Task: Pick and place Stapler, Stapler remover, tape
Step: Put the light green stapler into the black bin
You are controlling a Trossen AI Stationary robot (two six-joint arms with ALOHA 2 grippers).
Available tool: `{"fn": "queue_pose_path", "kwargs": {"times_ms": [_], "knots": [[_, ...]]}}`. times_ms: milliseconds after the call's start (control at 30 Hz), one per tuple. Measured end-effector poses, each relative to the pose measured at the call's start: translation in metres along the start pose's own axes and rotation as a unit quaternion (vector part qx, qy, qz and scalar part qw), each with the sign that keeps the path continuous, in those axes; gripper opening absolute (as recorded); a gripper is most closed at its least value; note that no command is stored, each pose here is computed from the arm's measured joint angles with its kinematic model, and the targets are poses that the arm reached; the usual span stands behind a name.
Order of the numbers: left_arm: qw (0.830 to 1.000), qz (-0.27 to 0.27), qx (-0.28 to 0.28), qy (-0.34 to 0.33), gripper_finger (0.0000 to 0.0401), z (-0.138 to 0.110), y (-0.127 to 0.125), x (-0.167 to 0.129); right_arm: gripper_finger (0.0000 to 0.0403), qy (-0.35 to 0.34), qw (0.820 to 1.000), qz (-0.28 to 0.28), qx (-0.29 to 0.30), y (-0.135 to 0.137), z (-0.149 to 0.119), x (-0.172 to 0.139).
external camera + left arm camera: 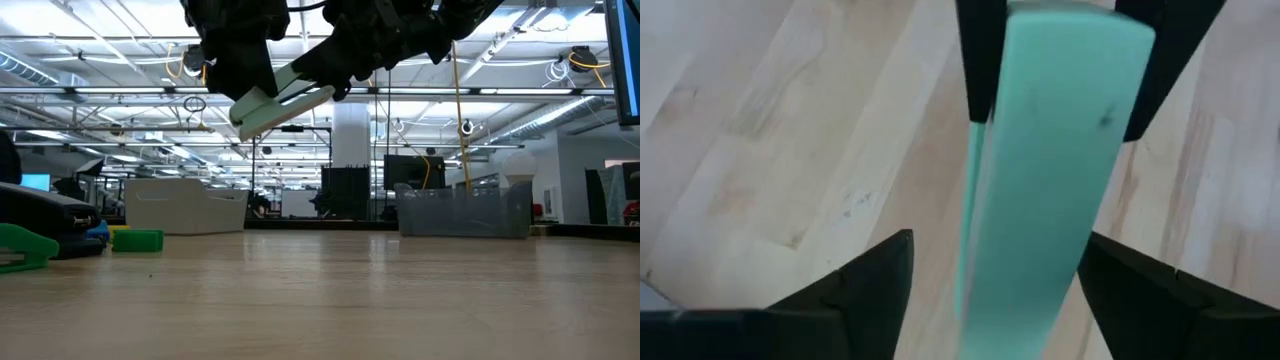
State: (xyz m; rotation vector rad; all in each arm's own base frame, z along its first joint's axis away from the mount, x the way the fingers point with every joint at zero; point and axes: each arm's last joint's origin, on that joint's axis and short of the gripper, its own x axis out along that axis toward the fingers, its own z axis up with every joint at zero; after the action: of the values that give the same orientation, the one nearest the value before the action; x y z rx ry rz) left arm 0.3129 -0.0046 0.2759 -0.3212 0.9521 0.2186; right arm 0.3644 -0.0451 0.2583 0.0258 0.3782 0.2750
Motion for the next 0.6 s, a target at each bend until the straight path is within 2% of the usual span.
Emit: {"fn": "queue_pose_path", "kwargs": {"times_ms": [233,400,600], "knots": [[0.999,0.012,-0.006,0.029,0.0277,-0.006,0.002,0.0,0.0118,0.045,0.998,-0.049,0.014,-0.003,-0.009,-0.001],[0.998,0.025,-0.003,0.062,0.0265,-0.012,0.005,-0.001,0.0118,0.06,0.996,-0.06,0.022,-0.009,-0.012,-0.004],[0.994,0.049,-0.014,0.099,0.025,-0.02,0.008,-0.002,0.0118,0.063,0.991,-0.112,0.025,-0.02,-0.01,-0.015]]}}
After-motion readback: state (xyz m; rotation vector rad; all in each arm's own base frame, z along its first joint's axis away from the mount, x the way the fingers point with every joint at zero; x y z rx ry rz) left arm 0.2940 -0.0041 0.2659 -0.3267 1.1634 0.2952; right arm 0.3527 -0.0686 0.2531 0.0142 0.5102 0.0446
